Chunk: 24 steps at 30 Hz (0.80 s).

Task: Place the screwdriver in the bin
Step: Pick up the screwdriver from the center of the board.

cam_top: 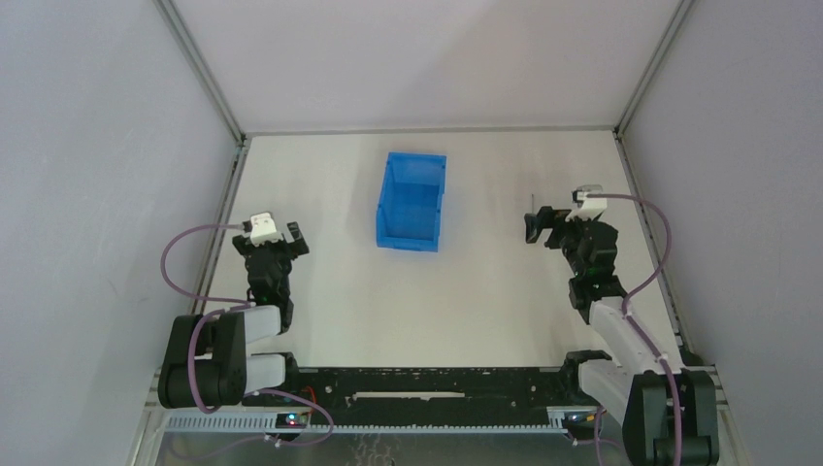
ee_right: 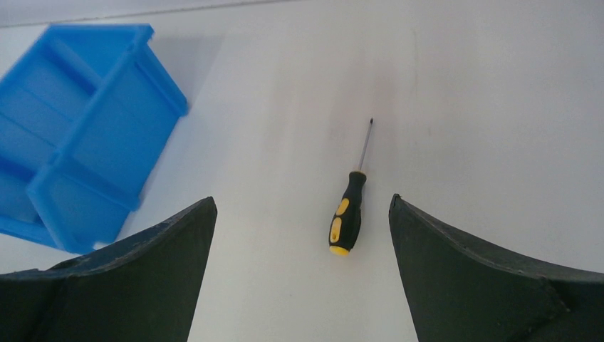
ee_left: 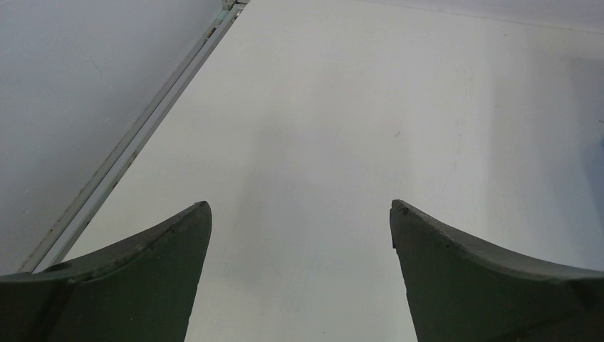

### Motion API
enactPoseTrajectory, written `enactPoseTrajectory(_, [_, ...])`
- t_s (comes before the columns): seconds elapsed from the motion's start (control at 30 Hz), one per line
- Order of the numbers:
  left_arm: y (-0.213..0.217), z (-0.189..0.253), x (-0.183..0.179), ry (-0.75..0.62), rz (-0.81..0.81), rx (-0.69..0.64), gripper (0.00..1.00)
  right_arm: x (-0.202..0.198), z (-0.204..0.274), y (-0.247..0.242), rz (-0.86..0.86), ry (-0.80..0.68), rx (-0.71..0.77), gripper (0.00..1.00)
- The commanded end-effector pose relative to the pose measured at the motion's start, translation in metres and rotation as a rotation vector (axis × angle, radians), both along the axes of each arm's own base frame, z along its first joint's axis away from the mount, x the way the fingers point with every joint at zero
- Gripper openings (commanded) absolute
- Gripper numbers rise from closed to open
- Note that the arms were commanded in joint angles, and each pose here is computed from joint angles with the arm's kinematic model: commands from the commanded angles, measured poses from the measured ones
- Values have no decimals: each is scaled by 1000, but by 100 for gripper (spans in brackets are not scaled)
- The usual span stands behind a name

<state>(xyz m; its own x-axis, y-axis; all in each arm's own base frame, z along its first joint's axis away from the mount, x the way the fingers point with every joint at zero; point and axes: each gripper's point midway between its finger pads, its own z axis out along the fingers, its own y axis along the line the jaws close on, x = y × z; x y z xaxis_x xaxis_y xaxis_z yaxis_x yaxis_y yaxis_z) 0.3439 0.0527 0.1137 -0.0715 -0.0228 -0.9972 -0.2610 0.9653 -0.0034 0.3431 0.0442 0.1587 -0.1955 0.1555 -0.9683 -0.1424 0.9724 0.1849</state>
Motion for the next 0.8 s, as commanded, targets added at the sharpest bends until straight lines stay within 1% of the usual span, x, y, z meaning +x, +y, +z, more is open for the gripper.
enactPoseTrajectory(0.0, [0, 21, 9, -62, 5, -1, 100, 1, 42, -1, -22, -18, 9, 100])
enactPoseTrajectory(0.23, [0, 21, 9, -62, 5, -1, 100, -10, 100, 0, -42, -26, 37, 100])
enactPoseTrajectory(0.3, [0, 21, 9, -62, 5, -1, 100, -17, 109, 0, -42, 4, 38, 100])
enactPoseTrajectory(0.43, [1, 21, 9, -62, 6, -1, 100, -28, 147, 2, -41, -36, 42, 100])
enactPoseTrajectory(0.6, [0, 21, 9, -62, 5, -1, 100, -40, 178, -1, -53, -54, 29, 100])
enactPoseTrajectory(0.77, [0, 21, 9, -61, 4, -1, 100, -49, 197, 0, -48, -55, 24, 100])
